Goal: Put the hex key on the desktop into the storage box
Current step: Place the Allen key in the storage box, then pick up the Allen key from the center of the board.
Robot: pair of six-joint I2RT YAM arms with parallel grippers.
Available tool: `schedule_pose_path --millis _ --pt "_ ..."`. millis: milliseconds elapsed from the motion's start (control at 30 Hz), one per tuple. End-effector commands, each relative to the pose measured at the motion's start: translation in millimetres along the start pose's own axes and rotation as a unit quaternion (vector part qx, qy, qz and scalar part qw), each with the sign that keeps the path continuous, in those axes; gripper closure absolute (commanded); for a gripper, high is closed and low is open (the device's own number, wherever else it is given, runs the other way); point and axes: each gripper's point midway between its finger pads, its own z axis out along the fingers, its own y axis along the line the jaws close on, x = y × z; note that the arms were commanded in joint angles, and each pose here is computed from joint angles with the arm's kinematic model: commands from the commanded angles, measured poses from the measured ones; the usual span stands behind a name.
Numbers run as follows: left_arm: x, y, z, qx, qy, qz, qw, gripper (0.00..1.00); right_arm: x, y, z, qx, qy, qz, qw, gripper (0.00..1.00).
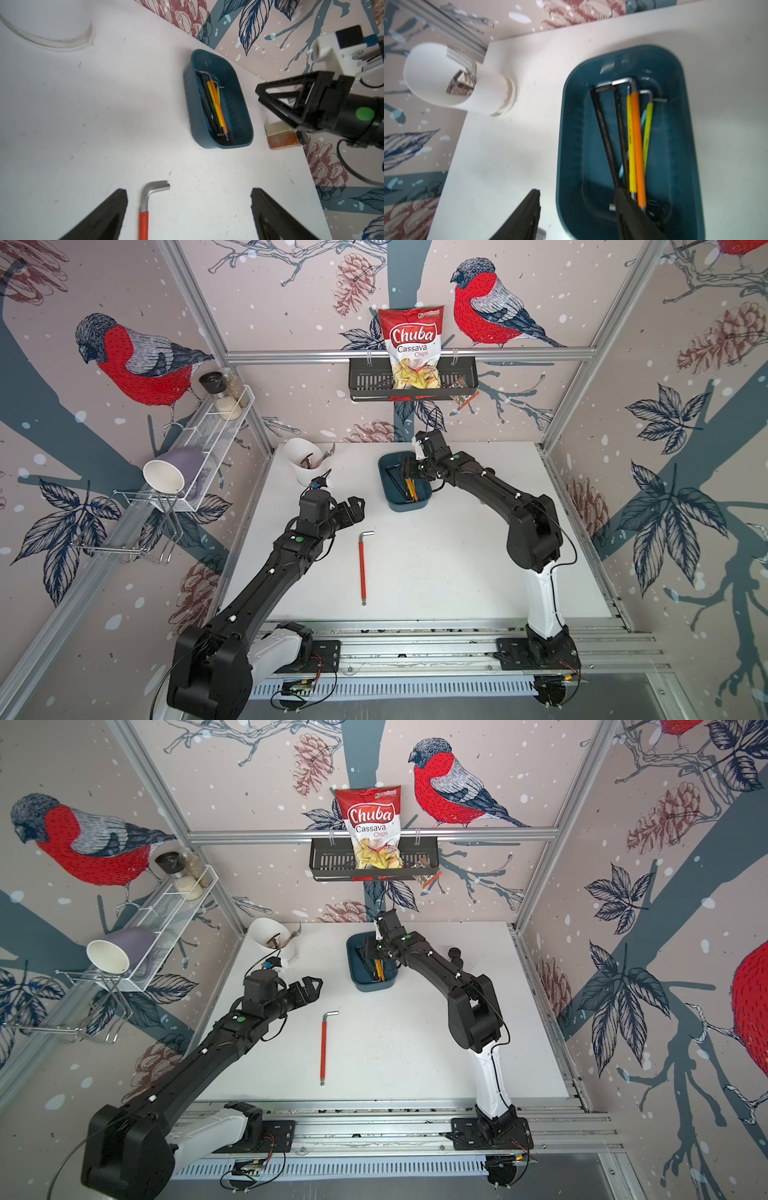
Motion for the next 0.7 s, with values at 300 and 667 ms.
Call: schedule_pose_path --millis 300,667 --pt "-16.9 39.1 18.6 -0.05 -0.007 -0.015 0.999 0.04 115.0 84.0 -39.7 -0.015 -0.02 0.016 1.0 0.39" --pt "-31.8 88.6 20.9 -0.144 -0.015 -0.03 0.989 0.04 213.3 127.4 19.0 0.031 0.112 -0.011 0.993 0.44"
